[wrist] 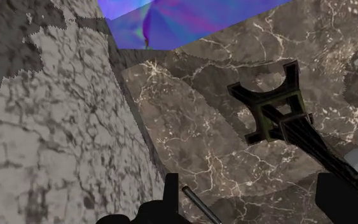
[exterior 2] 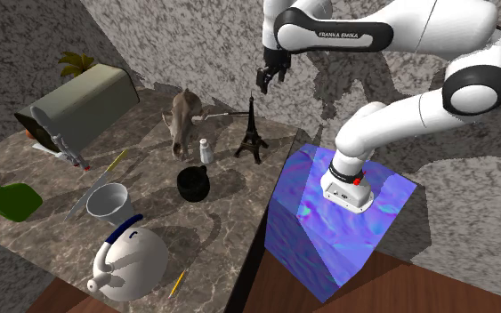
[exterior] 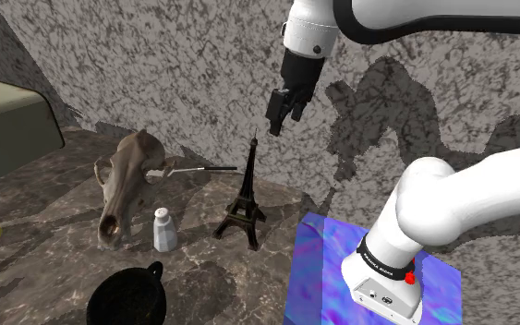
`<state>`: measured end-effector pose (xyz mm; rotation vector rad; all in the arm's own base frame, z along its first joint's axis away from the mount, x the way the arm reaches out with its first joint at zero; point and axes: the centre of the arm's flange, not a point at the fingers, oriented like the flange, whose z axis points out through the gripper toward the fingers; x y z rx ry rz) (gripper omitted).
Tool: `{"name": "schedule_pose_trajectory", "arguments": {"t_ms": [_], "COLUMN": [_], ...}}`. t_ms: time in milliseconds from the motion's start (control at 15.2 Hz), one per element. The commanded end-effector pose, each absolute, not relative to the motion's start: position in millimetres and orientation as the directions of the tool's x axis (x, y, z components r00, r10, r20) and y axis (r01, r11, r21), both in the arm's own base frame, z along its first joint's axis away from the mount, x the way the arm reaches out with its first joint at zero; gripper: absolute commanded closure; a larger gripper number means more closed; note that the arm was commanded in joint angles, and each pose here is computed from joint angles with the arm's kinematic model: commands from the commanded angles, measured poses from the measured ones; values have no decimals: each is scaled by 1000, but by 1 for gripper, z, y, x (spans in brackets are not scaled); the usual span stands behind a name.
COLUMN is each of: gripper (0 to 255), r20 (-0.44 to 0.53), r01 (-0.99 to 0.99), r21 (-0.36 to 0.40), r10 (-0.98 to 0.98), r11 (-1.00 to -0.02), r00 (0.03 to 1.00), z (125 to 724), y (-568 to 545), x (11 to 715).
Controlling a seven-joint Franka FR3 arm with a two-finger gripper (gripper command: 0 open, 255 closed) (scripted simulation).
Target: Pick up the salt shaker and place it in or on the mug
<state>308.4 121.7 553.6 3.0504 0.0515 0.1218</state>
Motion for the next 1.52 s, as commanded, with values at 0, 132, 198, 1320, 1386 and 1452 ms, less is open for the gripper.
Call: {"name": "schedule_pose_trajectory", "arguments": {"t_ms": [0, 132, 198, 1320, 1386, 1452], "gripper": [0, 0, 0, 0, 0, 0], "r20": [91, 102, 107, 199, 204, 209], "r01": [26, 24, 22, 3, 2, 1], "r21": [83, 78, 76, 33, 30, 27], "r10": [34, 31, 30, 9, 8, 6], "r11": [-996, -997, -997, -999, -1000, -1000], "r00": [995, 994, 994, 980, 979, 978], "z": [538, 523, 516, 393, 386, 379], "y": [141, 161, 171, 343, 353, 363], "x": [312, 317, 319, 370, 373, 376]}}
